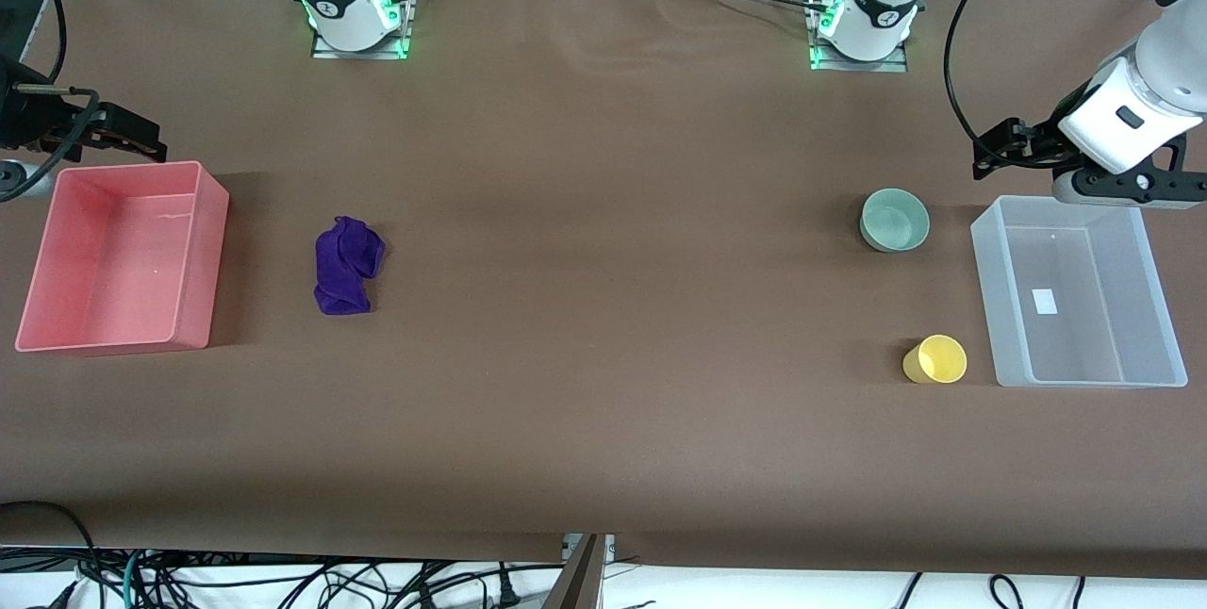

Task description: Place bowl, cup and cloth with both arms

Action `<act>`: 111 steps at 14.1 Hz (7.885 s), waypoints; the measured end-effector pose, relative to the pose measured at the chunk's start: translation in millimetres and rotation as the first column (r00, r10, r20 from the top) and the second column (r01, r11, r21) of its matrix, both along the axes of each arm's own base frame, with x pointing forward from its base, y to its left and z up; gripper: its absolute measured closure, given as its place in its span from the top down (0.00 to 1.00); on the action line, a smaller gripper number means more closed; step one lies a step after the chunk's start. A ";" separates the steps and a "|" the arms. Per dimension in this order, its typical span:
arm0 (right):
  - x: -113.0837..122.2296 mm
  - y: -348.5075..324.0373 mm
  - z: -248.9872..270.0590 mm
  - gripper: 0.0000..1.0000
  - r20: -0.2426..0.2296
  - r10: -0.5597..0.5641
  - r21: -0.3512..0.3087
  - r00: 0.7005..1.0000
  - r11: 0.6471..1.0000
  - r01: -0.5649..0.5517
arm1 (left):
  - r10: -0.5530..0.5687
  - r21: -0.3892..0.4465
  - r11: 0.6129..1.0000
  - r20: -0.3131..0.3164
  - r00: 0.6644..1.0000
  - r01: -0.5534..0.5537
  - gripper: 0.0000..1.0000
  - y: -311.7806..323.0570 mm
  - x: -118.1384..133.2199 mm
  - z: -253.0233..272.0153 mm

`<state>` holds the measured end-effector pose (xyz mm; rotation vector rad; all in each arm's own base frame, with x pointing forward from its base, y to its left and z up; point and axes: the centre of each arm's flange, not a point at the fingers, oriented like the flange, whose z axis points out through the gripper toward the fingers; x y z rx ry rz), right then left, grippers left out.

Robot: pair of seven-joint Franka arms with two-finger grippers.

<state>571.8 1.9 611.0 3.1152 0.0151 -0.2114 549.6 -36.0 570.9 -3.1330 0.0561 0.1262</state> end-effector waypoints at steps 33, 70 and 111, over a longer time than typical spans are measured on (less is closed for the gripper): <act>2.5 -1.6 -6.7 1.00 -0.013 -0.003 0.001 1.000 1.000 0.003 | -0.006 0.003 1.000 -0.068 0.998 0.006 1.00 0.6 -7.0 -6.5; 2.2 41.0 -372.2 0.10 -0.067 -0.028 0.111 0.997 0.993 0.035 | -0.782 -0.184 0.623 -0.146 0.606 0.760 0.03 62.5 -15.8 -304.7; -63.9 -270.9 -421.4 0.41 -0.149 0.216 0.055 0.965 0.976 -0.210 | -0.128 -0.067 0.989 0.023 0.992 0.129 0.97 94.4 138.4 -308.0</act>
